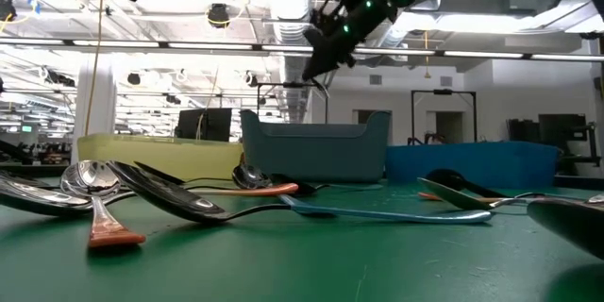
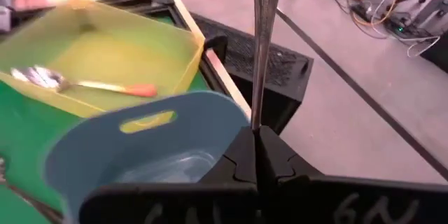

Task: Sort silverware by color (type)
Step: Put the black spoon into the light blue bin

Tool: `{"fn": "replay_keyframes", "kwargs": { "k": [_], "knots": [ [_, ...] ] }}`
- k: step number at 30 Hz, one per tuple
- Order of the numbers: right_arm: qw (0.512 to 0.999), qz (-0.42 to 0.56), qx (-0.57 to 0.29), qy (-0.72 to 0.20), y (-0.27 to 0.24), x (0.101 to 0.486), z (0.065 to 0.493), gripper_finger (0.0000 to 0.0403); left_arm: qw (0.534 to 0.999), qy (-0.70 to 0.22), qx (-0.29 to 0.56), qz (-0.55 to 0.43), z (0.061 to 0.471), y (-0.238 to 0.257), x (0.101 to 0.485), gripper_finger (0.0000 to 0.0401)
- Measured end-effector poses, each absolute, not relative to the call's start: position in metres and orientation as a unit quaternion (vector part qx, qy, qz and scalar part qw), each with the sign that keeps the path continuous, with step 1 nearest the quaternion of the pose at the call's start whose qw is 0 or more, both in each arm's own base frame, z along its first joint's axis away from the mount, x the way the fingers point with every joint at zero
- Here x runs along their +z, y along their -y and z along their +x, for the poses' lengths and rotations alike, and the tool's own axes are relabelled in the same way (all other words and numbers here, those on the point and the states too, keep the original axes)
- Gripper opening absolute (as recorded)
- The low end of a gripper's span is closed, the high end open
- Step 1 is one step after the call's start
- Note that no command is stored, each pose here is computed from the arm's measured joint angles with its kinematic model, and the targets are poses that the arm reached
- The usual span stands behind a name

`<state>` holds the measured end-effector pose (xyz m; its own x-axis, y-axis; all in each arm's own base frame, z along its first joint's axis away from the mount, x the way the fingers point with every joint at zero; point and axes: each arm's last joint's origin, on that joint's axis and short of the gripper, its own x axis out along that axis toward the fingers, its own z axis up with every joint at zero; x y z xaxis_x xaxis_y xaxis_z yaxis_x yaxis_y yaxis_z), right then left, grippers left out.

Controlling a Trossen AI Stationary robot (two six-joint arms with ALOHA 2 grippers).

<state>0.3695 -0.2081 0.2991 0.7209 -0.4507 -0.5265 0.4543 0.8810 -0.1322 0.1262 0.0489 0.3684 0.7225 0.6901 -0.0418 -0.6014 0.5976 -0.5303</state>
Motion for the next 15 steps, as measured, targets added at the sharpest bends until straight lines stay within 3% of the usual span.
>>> {"fn": "replay_keyframes", "kwargs": {
  "k": [15],
  "knots": [
    [0.901,-0.021,-0.152,-0.406,0.206,0.244,0.363,0.0007,0.868,0.101,0.410,-0.261,0.122,-0.058,0.369,0.0176]
  ]
}}
